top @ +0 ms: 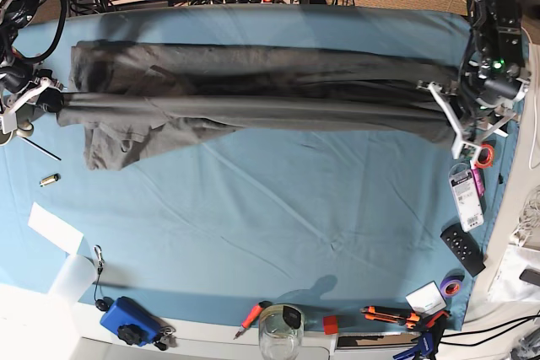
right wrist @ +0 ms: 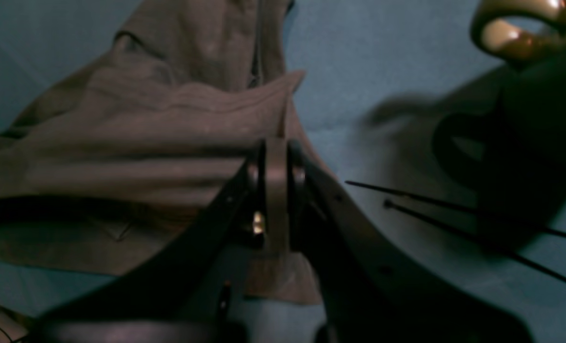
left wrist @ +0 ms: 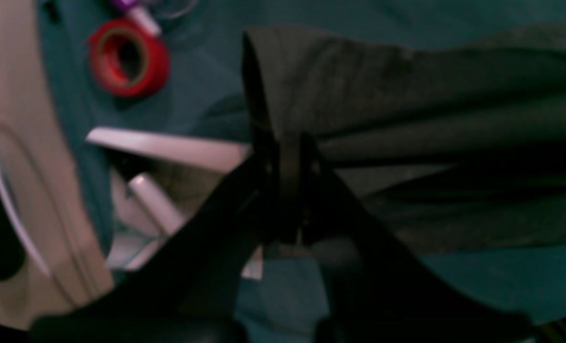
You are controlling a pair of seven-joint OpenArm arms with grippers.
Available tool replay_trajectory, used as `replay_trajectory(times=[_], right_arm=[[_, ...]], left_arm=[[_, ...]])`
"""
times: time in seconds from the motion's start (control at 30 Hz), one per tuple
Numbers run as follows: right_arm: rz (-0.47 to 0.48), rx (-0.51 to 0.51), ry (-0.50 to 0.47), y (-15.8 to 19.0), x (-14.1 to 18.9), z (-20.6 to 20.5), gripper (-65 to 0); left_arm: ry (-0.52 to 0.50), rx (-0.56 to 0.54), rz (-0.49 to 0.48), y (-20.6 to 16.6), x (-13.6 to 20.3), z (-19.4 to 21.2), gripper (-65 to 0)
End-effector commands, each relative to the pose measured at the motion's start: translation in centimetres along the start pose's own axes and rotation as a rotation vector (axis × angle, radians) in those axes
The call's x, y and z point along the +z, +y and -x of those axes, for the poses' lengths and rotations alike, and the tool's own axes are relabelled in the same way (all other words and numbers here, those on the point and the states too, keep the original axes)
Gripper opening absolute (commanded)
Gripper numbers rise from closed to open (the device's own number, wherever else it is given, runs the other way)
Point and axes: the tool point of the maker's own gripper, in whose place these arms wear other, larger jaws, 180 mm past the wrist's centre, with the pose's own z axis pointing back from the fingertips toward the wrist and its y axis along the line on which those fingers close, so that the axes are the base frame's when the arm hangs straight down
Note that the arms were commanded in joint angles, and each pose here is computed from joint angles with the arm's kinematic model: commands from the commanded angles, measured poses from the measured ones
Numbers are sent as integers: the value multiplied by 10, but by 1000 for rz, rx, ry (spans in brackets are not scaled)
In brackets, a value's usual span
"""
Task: Fold the T-shirt properly
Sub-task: 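Smooth the folded strip with the left gripper along its length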
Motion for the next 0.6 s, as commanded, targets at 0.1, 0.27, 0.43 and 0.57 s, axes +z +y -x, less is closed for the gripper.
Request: replay_trajectory(times=[0.1,0.27,0.43,0.57], right_arm=[[21,32,-46,-4,9,-19,-650],[25,32,-2,-5,9,-10,-650],[29,31,15,-7,9,-4,-650],[27,31,14,-6,9,-4,-650]], left_arm=[[-27,18,8,13,10,0,-650],[-19,4,135,-11,12,13,-650],[-3,23,168,-21,11,22,-650],[-14,37,180,-27,11,25,-650]])
